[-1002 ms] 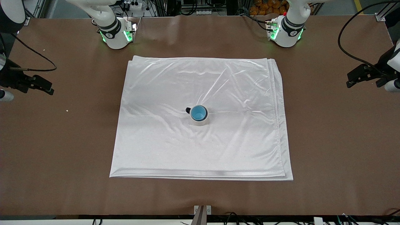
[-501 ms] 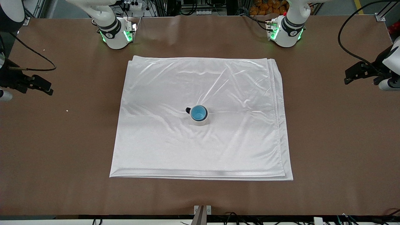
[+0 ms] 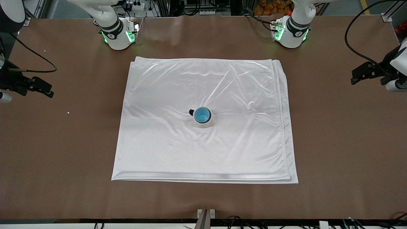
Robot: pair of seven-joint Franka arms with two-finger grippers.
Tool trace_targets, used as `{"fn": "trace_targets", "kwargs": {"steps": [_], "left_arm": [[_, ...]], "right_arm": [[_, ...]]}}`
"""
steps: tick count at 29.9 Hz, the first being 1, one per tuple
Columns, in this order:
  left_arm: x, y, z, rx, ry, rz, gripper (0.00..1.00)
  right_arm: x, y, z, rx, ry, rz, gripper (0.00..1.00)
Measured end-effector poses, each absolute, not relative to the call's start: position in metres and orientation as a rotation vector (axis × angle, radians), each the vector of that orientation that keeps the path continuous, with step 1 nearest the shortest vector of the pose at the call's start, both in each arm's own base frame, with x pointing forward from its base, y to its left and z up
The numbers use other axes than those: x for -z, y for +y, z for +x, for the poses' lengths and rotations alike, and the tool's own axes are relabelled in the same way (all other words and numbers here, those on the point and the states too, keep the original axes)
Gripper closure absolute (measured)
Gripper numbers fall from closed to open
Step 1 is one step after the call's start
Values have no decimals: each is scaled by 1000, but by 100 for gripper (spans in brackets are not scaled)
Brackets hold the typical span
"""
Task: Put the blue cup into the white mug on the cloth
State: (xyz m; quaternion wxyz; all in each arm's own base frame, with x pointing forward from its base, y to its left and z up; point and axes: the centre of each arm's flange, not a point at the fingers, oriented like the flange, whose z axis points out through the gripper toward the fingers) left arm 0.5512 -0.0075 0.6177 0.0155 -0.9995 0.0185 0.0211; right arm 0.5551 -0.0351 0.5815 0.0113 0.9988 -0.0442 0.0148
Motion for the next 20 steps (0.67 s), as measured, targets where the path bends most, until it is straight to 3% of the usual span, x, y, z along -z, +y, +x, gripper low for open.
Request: {"fn": "trace_targets", "kwargs": {"steps": [20], "left_arm": [[-618, -10, 551, -65, 66, -3110, 0]], "right_arm": [[-582, -35, 555, -48, -138, 3116, 0]]}}
